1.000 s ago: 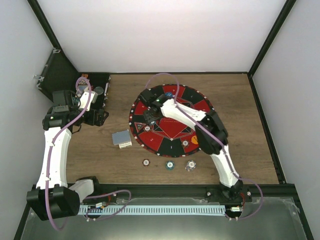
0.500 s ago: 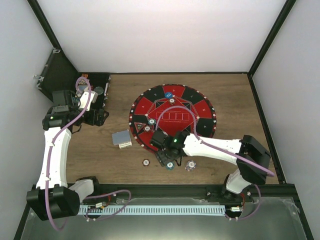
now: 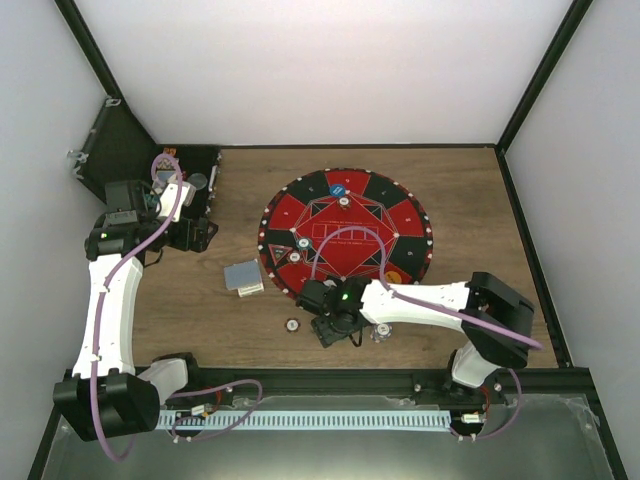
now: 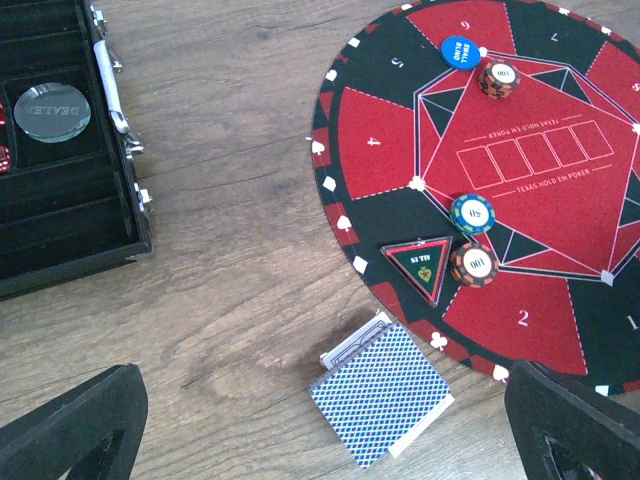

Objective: Distribute texas hold em gaming equipment

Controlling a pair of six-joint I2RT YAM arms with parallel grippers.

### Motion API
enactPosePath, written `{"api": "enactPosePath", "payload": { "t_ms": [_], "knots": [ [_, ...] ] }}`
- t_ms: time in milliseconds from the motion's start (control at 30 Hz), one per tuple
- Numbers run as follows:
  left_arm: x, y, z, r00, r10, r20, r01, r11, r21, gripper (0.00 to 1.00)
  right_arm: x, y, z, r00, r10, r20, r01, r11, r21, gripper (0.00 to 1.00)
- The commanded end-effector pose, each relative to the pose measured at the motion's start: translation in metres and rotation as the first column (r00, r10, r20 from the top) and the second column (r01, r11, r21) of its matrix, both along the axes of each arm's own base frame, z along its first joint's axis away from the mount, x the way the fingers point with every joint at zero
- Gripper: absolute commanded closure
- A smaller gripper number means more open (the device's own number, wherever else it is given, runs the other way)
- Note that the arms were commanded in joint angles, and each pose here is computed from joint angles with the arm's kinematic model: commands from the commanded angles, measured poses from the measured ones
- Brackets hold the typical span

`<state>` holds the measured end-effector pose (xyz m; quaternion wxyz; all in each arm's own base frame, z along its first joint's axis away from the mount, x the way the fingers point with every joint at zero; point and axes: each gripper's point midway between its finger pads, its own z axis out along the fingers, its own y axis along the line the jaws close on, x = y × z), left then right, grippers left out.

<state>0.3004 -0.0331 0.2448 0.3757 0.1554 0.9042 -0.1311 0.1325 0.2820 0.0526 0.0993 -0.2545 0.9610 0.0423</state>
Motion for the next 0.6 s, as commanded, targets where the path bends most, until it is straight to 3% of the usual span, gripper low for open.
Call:
{"api": "enactPosePath", "payload": {
  "t_ms": [0, 567],
  "knots": [
    [-0.001, -0.001, 0.013, 0.999, -0.006, 0.04, 0.007, 1.0, -0.005, 0.0, 0.0, -0.003, -0.008, 1.0, -0.021, 0.007, 0.021, 1.0, -0.017, 0.32],
    [-0.001, 0.0, 0.013, 0.999, -0.003, 0.04, 0.003, 1.0, -0.001, 0.0, 0.001, -0.012, -0.021, 0.999, -0.031, 0.021, 0.032, 0.998, -0.052, 0.42]
  ]
}}
